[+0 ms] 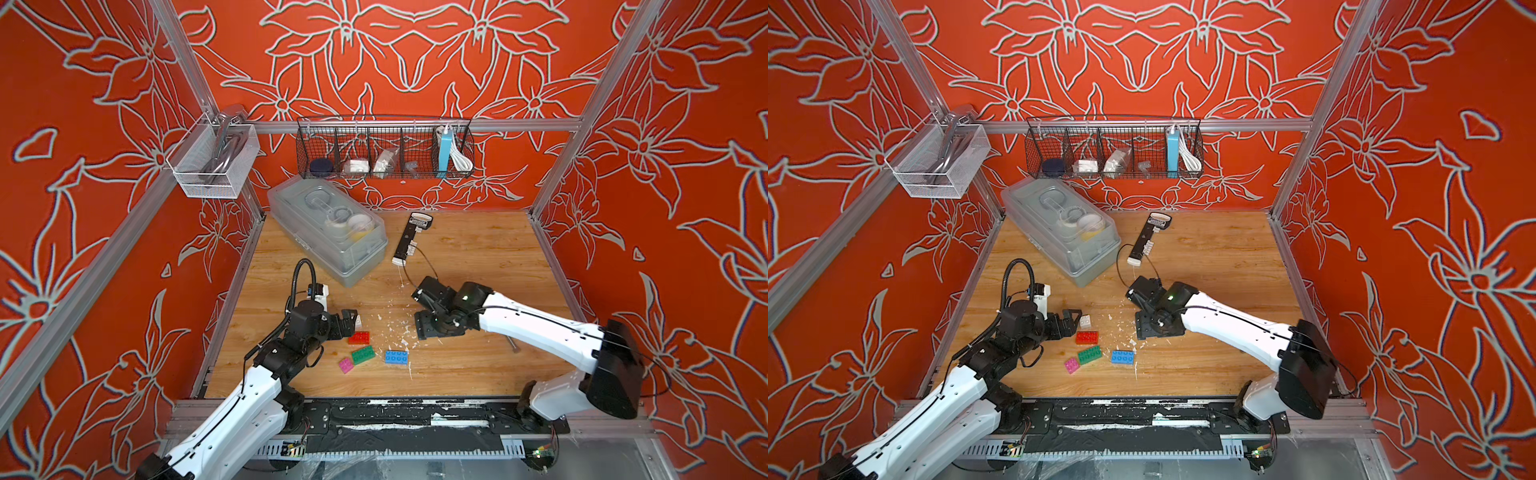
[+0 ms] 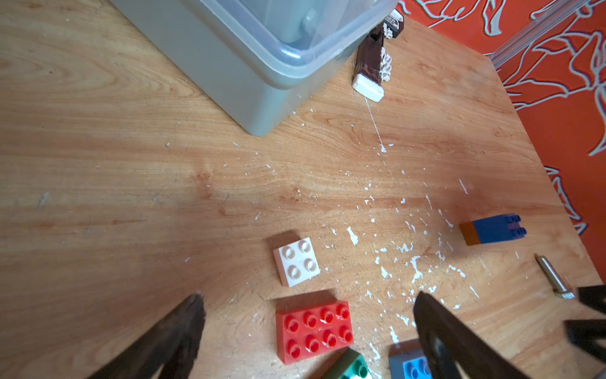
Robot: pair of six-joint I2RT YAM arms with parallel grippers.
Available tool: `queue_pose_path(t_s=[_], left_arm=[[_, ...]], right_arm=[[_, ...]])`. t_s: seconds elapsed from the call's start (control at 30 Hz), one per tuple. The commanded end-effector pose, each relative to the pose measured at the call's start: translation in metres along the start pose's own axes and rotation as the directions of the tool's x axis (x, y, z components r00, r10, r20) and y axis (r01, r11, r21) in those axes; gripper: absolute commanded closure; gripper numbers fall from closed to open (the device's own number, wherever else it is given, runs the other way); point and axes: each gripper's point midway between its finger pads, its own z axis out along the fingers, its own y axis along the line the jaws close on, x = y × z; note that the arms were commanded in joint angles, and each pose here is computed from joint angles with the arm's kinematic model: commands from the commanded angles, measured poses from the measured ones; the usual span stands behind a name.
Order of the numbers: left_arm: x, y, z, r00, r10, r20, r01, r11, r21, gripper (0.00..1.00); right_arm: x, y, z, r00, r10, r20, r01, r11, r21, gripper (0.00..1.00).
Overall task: Assemble a spoon with lego
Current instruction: Assemble the lego brick with the lego brick, then pick up the lego brick from the center of the board.
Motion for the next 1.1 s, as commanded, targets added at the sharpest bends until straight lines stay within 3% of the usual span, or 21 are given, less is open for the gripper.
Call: queue_pose_path(t_s=[0.0,0.37,1.07], left_arm=[[0.005,0.003,-0.005,0.999,-0.03,-0.012,0.03,1.0,0.001,0.02],[0.025,0.012,-0.011,0.999,-0.05,-0.009,0.05,0.999,0.017,0.02],[0.03,0.009,-0.007,0.998,-0.044,-0.035,0.045,0.998,0.037,0.02]], right_arm=[[0.002,0.026,0.016,0.999,0.043,0.012,-0.043,0.999,-0.021,0.2],[0.021,0.083,0.06,0.997,-0.022,-0.071,0.02,0.999,-0.033,0.14],[0.04,0.059,0.073,0.991,-0.054,-0.119,0.066,0.993,0.1,0.16]])
